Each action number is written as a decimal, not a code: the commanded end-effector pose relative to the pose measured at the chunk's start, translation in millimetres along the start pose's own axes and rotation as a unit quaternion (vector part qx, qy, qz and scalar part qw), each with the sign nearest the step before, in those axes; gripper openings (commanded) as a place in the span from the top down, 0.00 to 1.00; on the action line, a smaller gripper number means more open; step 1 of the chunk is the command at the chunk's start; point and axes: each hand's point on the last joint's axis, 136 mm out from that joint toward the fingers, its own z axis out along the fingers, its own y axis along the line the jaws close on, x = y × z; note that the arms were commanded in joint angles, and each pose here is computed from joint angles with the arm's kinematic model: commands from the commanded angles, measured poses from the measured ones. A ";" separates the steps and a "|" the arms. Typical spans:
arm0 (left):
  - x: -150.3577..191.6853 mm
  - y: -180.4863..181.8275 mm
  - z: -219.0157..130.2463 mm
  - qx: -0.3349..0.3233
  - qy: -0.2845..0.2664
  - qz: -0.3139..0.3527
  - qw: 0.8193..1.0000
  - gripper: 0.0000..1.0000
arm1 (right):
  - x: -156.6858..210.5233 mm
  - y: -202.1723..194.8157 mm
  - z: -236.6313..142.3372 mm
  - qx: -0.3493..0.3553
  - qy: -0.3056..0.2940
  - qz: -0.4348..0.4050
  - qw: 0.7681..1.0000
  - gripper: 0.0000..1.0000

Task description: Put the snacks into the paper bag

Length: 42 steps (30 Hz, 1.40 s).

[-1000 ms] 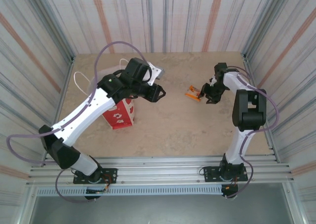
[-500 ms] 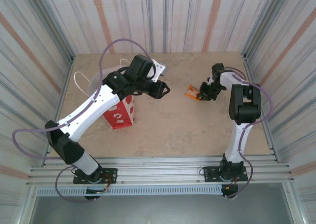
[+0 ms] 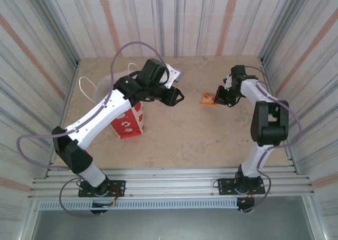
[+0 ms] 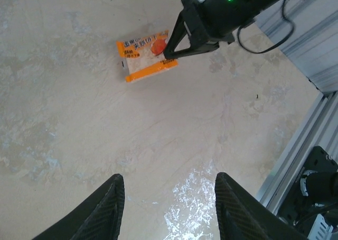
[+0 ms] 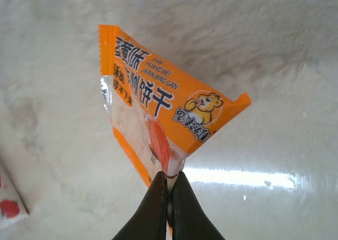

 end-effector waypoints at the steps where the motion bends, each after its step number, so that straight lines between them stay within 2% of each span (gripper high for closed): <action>1: 5.5 -16.1 0.1 0.022 -0.001 0.067 0.998 0.50 | 27.1 27.1 -34.5 -0.014 -0.003 -0.096 0.995 1.00; 3: 11.9 -21.2 3.8 0.016 0.003 0.118 0.993 0.48 | 39.0 40.3 -52.9 -0.032 -0.009 -0.111 0.993 1.00; 6: 19.4 -26.9 9.1 -0.002 0.001 0.211 0.977 0.44 | 58.6 64.1 -76.8 -0.094 0.009 -0.080 0.992 1.00; 12: 18.0 -23.7 11.9 -0.048 -0.032 0.311 0.949 0.43 | 99.7 96.6 -106.3 -0.164 0.088 -0.002 0.982 1.00; 16: 23.6 -38.0 14.1 -0.025 -0.059 0.385 0.921 0.43 | 119.4 114.6 -117.4 -0.182 0.130 0.001 0.975 1.00; 22: 42.2 -55.6 20.0 -0.004 -0.088 0.496 0.864 0.43 | 128.6 138.2 -126.1 -0.228 0.152 0.024 0.962 1.00; 26: 36.8 -51.5 25.6 -0.039 -0.105 0.522 0.845 0.44 | 133.3 148.1 -128.0 -0.239 0.164 0.025 0.957 1.00; 32: 31.7 -43.5 39.3 -0.093 -0.100 0.566 0.813 0.46 | 136.9 153.4 -129.1 -0.247 0.174 0.029 0.953 1.00; 39: 35.5 -35.0 46.3 -0.113 -0.085 0.594 0.792 0.52 | 140.0 154.7 -130.4 -0.253 0.182 0.030 0.950 1.00; 42: 41.3 -33.6 46.4 -0.110 -0.078 0.603 0.786 0.52 | 139.3 156.2 -131.5 -0.257 0.183 0.031 0.948 1.00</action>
